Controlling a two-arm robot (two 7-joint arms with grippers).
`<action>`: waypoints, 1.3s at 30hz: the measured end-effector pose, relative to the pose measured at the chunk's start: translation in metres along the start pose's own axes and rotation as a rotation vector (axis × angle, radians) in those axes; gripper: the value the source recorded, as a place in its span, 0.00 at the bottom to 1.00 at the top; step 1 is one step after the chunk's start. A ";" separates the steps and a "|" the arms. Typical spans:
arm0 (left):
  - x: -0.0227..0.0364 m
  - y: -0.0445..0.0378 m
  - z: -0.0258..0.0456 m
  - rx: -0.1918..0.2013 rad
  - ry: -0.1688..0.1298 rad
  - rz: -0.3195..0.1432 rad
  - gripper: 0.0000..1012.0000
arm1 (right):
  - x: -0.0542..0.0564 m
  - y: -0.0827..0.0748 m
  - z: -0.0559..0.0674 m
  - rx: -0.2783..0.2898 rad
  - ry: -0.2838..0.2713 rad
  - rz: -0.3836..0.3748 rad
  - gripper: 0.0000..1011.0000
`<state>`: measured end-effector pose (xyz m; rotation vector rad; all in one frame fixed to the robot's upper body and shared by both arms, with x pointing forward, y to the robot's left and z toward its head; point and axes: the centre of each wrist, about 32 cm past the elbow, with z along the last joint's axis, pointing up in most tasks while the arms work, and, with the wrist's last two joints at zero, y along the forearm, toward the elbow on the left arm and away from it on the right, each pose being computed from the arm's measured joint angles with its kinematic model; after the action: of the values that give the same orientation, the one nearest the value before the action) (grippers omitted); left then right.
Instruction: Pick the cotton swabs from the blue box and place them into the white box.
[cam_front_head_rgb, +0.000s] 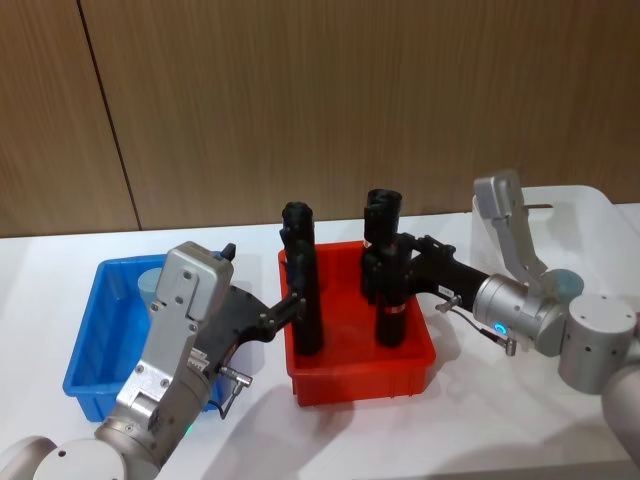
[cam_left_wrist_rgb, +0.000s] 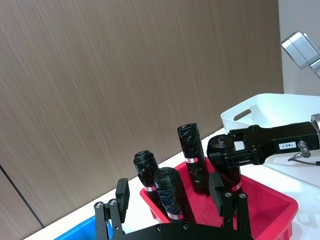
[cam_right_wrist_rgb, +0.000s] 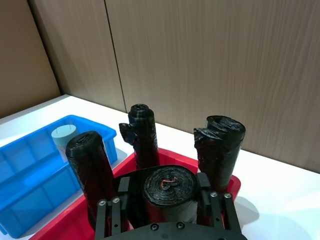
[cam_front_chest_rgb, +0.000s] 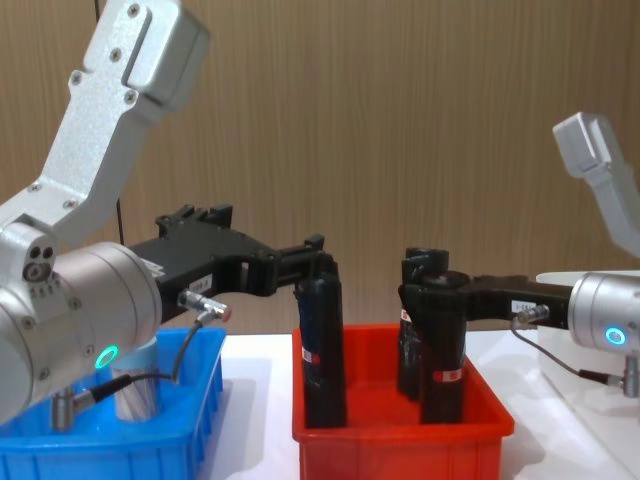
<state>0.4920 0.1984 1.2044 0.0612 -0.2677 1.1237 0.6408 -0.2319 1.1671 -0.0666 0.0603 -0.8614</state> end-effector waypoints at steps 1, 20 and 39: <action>0.0000 0.0000 0.0000 0.000 0.000 0.000 0.99 | 0.000 0.000 0.000 0.000 -0.001 0.001 0.81; 0.0000 0.0000 0.0000 0.000 0.000 0.000 0.99 | 0.003 0.001 0.010 0.041 -0.015 0.006 0.53; 0.0000 0.0000 0.0000 0.000 0.000 0.000 0.99 | 0.004 -0.024 0.065 0.173 -0.054 -0.094 0.53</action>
<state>0.4920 0.1984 1.2044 0.0612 -0.2677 1.1237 0.6305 -0.2479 1.2335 0.0705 -0.0683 -0.9550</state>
